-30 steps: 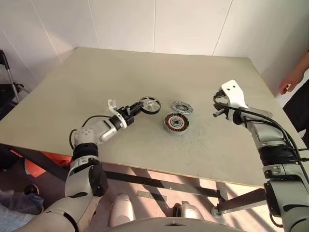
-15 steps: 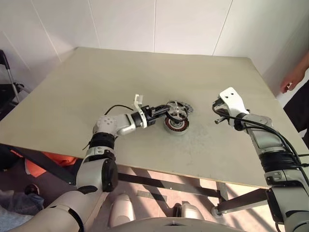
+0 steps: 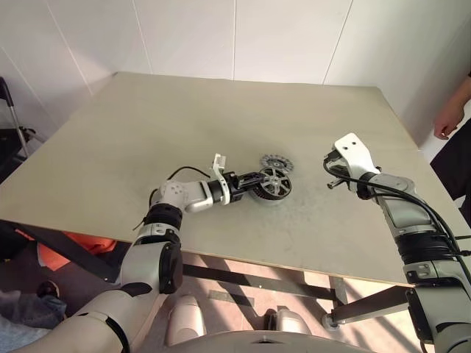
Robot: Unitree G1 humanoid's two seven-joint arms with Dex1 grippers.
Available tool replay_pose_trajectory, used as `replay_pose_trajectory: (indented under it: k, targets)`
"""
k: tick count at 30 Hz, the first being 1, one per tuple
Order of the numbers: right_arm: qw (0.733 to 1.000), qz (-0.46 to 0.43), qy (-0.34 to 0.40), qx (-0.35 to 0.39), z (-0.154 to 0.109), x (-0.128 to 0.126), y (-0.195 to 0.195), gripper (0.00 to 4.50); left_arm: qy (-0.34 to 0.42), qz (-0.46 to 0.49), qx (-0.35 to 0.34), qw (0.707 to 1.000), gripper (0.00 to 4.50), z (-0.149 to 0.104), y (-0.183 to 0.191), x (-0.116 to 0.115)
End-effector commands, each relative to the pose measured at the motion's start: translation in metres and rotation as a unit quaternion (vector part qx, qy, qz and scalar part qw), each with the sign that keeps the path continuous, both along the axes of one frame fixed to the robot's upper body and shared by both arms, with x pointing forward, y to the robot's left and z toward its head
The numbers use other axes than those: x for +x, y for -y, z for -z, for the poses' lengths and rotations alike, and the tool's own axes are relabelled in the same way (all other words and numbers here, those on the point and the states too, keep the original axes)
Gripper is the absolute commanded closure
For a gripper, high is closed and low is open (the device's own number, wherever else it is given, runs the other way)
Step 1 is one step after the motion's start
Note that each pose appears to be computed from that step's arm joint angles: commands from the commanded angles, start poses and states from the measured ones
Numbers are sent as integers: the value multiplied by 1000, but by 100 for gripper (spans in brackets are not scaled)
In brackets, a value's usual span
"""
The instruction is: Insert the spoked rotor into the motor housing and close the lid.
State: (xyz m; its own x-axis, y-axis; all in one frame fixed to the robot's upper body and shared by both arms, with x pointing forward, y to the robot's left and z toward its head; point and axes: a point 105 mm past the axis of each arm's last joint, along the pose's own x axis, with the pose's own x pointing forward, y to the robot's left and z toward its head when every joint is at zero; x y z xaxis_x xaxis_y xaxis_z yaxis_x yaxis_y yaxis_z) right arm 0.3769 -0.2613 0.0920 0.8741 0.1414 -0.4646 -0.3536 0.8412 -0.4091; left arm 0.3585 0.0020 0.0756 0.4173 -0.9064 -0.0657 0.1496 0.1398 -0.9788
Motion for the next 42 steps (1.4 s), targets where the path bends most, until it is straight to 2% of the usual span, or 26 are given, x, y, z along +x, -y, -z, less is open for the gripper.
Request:
replay_pose_trajectory:
  k: [1, 7, 15, 19, 22, 25, 28, 30, 33, 34, 37, 42]
  targets:
    - [999, -7, 38, -4, -22, 6, -4, 450, 24, -5, -8, 1000, 217, -16, 1, 8]
    - [999, -12, 40, -2, -22, 7, -8, 450, 38, -22, -4, 999, 217, -19, -8, 14]
    - [998, -16, 56, 7, -33, 9, -10, 450, 111, -53, 25, 992, 217, -48, -45, 25]
    - [990, -72, 102, 60, -63, 8, -37, 450, 155, -60, 46, 985, 217, -63, -59, 24]
    - [976, -151, 110, 117, -77, -5, -78, 450, 177, -80, 67, 979, 217, -66, -70, 25]
    - [966, -198, 73, 152, -61, -19, -111, 450, 190, -107, 93, 971, 217, -62, -81, 29]
    - [966, -207, 42, 150, -43, -26, -122, 450, 196, -121, 109, 967, 217, -58, -88, 30]
    - [964, -196, 4, 181, -22, -28, -126, 450, 196, -131, 113, 965, 217, -57, -94, 31]
    - [969, -164, -51, 179, 19, -28, -122, 450, 195, -145, 117, 963, 217, -56, -101, 33]
    - [970, -156, -57, 176, 25, -26, -120, 450, 195, -148, 119, 962, 217, -56, -102, 34]
    - [971, -154, -45, 178, 19, -21, -119, 450, 200, -154, 126, 959, 217, -56, -104, 35]
    - [965, -195, 17, 176, -22, -18, -122, 450, 196, -172, 126, 957, 217, -55, -111, 38]
